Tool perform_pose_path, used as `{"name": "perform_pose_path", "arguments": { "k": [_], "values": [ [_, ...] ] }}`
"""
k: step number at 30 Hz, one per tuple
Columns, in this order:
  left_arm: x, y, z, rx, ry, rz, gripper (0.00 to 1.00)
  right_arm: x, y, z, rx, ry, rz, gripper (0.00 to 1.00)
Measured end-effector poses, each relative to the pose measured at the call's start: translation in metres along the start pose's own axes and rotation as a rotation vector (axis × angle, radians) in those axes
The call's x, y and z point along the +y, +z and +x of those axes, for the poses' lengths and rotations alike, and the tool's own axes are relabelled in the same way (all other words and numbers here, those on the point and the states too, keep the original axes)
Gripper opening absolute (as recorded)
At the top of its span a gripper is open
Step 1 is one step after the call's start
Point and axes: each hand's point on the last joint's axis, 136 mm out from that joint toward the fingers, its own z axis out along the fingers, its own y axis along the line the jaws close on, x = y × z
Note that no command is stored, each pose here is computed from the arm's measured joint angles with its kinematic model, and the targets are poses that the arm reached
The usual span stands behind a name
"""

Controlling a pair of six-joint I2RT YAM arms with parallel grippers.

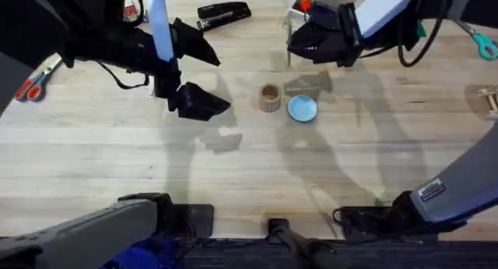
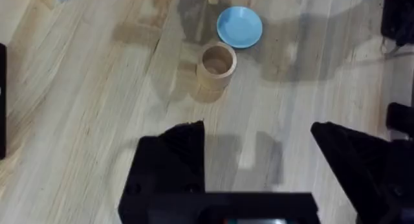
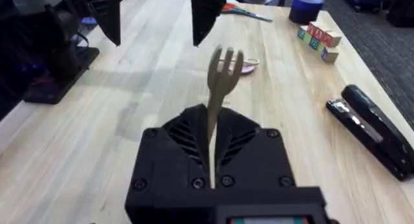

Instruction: Pick up a utensil and set it on the pink plate, then put the other utensil in the container.

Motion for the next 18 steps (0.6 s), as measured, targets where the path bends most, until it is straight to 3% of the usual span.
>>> {"name": "perform_pose_path", "arguments": {
  "k": [9, 18],
  "values": [
    [0.000, 0.000, 0.000, 0.000, 0.000, 0.000, 0.995, 0.005, 0.019, 0.000, -0.008, -0.032, -0.049, 0.035],
    [0.000, 0.000, 0.000, 0.000, 0.000, 0.000, 0.995, 0.001, 0.022, 0.031, -0.007, 0.060, -0.058, 0.035]
  ]
}}
